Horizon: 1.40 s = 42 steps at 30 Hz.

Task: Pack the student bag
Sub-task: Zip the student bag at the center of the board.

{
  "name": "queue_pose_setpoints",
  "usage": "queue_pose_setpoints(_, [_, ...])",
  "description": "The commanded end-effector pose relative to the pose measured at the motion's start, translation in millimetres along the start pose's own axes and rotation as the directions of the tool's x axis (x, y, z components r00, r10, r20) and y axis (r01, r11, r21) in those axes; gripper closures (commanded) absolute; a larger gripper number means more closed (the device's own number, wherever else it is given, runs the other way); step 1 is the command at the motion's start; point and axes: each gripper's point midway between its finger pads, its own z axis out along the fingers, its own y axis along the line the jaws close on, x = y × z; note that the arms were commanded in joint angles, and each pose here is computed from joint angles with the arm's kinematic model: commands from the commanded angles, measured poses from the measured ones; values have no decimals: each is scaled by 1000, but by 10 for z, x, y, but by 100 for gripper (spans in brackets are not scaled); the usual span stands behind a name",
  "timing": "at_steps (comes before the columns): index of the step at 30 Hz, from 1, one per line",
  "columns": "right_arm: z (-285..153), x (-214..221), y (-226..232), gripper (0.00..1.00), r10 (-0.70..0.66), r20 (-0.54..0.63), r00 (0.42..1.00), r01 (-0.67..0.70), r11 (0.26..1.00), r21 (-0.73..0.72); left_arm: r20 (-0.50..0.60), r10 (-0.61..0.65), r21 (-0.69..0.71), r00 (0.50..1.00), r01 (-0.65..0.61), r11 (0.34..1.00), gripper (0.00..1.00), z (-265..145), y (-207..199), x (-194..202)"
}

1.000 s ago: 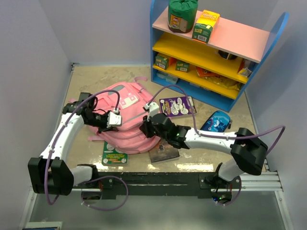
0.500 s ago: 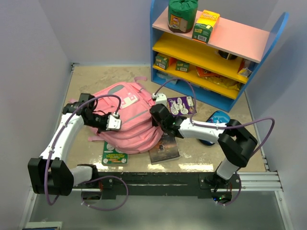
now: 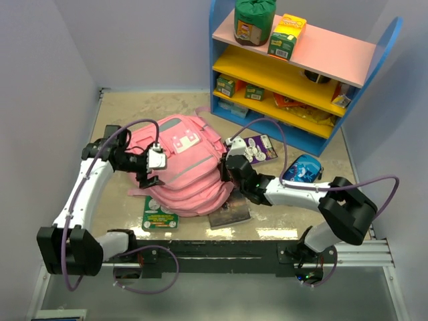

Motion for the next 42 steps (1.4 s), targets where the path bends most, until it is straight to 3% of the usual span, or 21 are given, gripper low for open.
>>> queue_pose_setpoints(1, [33,-156,122,100,72,78,994,-65,994,-83,228,-45,-37,973,55,998,17,-4,43,-810])
queue_pose_setpoints(2, [39,-147,143,100,80,75,994,-73,993,-92,252,-10,-61,968,26,998,16,40,103,-900])
queue_pose_setpoints(4, [56,-150,179,100,85,78,993,-76,991,-109,251,-93,-27,964,103,994,15,258,-58,-912])
queue_pose_setpoints(6, [66,-189,245,100,94,87,992,-81,987,-137,253,-99,-30,962,110,993,15,458,-85,-855])
queue_pose_setpoints(7, [84,-171,249,100,91,81,993,-79,988,-135,218,-153,-19,964,161,987,13,607,-115,-803])
queue_pose_setpoints(10, [99,-162,291,100,94,77,993,-81,984,-160,151,-161,-93,975,176,980,12,821,7,-611])
queue_pose_setpoints(14, [63,-138,312,100,110,82,991,-93,978,-187,123,-154,-220,980,178,959,14,841,271,-523])
queue_pose_setpoints(20, [59,-107,483,100,93,63,994,-75,968,-241,106,-155,-293,982,179,939,24,937,464,-464])
queue_pose_setpoints(25, [76,-120,589,100,100,41,994,-85,960,-268,99,-146,-224,984,165,961,28,1066,372,-496])
queue_pose_setpoints(34, [-7,-238,797,100,92,42,995,-73,943,-325,63,-155,-147,986,163,976,19,1149,147,-511])
queue_pose_setpoints(37, [-24,-193,847,100,80,30,996,-65,941,-333,34,-136,-196,990,140,971,41,1145,238,-446])
queue_pose_setpoints(38, [-34,-178,865,100,73,28,997,-60,940,-335,25,-130,-213,991,132,968,61,1138,275,-433])
queue_pose_setpoints(40, [-76,-131,911,100,67,20,998,-56,936,-347,1,-109,-230,994,106,967,78,1125,308,-392])
queue_pose_setpoints(42, [-88,-110,908,100,65,17,998,-55,935,-351,-18,-92,-224,996,86,971,84,1124,297,-355])
